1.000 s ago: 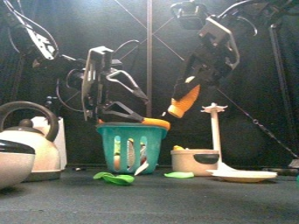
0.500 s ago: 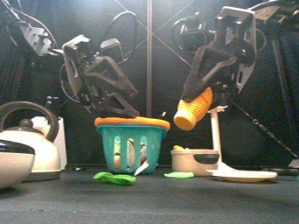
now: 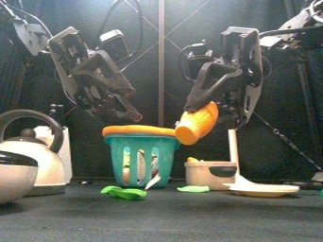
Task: Place corn onto table for cut
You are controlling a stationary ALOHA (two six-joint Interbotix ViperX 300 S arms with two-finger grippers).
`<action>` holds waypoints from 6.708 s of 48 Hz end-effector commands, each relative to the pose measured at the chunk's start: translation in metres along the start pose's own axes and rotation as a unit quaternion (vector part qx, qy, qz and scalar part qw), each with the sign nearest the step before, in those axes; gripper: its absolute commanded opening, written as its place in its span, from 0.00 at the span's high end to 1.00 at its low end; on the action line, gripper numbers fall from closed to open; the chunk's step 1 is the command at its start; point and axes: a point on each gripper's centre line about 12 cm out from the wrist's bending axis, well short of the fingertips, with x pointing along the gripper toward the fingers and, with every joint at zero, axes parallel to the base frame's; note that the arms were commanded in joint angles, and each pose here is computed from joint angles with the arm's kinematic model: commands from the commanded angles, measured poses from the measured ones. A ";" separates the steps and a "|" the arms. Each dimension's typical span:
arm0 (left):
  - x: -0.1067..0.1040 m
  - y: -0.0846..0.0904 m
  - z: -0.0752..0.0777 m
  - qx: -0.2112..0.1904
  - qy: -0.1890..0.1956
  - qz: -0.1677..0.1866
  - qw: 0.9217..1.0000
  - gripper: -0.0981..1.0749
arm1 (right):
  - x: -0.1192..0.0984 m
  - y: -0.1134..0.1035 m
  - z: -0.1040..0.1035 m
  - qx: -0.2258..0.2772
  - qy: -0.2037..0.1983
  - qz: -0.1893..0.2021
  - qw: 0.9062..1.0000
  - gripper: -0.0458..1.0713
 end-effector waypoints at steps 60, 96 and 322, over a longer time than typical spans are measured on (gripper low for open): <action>-0.002 -0.002 0.007 0.007 -0.009 -0.002 1.000 0.18 | 0.036 -0.056 0.014 0.008 0.041 -0.050 0.998 0.10; -0.003 -0.001 0.000 0.002 -0.001 0.000 1.000 0.18 | -0.015 -0.002 0.002 0.011 -0.016 -0.079 0.997 0.12; 0.046 -0.059 -0.027 -0.015 0.048 -0.058 0.997 0.18 | 0.028 0.065 -0.080 0.081 0.066 -0.117 0.988 0.62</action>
